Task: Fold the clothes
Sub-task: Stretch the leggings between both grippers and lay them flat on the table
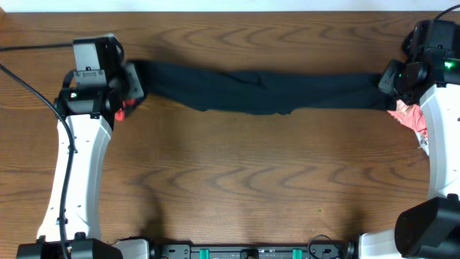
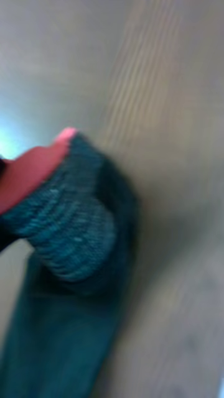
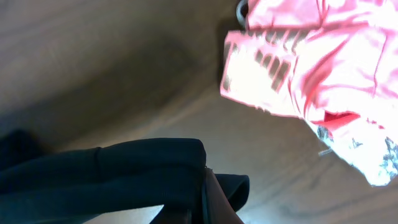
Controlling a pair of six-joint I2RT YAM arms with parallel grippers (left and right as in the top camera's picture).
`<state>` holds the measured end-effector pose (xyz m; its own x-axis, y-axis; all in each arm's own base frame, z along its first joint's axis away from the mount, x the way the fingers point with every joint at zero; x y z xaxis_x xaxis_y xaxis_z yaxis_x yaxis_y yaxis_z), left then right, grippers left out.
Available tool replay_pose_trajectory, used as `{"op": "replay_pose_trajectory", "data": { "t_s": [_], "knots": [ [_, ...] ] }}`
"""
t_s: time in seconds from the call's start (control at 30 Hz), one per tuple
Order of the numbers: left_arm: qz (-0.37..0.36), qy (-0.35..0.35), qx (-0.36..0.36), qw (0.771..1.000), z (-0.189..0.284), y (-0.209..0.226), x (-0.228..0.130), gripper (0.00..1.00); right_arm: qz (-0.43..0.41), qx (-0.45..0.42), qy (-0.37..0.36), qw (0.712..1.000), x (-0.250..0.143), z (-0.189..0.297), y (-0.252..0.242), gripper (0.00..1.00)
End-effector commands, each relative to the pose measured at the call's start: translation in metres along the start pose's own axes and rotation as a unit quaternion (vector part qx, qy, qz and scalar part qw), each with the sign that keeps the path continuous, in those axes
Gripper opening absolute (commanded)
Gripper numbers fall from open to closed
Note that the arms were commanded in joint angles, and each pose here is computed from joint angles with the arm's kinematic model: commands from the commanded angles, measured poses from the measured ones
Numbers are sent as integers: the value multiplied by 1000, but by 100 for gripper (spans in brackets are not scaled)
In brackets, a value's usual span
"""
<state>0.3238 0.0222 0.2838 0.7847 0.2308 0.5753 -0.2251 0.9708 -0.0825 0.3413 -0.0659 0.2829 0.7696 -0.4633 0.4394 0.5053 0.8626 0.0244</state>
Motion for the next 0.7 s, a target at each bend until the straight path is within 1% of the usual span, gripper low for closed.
{"op": "replay_pose_trajectory", "data": {
  "t_s": [0.0,0.1,0.2,0.3,0.4,0.57,0.67],
  "knots": [
    [2,35,14,999,-2,4,-8,7,9,-17,28,999,-7,-7,-5,1],
    [1,50,17,999,-2,5,-13,7,12,-24,47,999,-14,-12,-7,1],
    [2,29,13,1000,-2,4,-6,7,13,-26,52,998,-18,-17,-8,1],
    [4,-31,1,999,-2,0,11,7,20,-19,41,999,-15,-17,-6,1],
    [7,-118,-15,993,1,-4,36,6,22,1,18,1000,-7,-18,-2,1],
    [11,-252,-39,967,1,-12,77,6,14,55,-53,997,15,-16,10,1],
    [13,-306,-50,951,-8,-15,95,6,9,89,-114,989,33,-12,18,1]
  ]
}}
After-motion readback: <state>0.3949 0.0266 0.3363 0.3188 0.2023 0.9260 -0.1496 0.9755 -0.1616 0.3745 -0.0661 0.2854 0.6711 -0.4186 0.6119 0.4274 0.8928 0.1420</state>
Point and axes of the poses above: each gripper's point midway between its finger pads, its own z axis back along the fingers, its own y axis along the line the jaws close on, x = y × z, the point moved 10 cm from there along z, back along the fingers, and after that the axes turned 1 degree about -z, right-handed, at the moved point
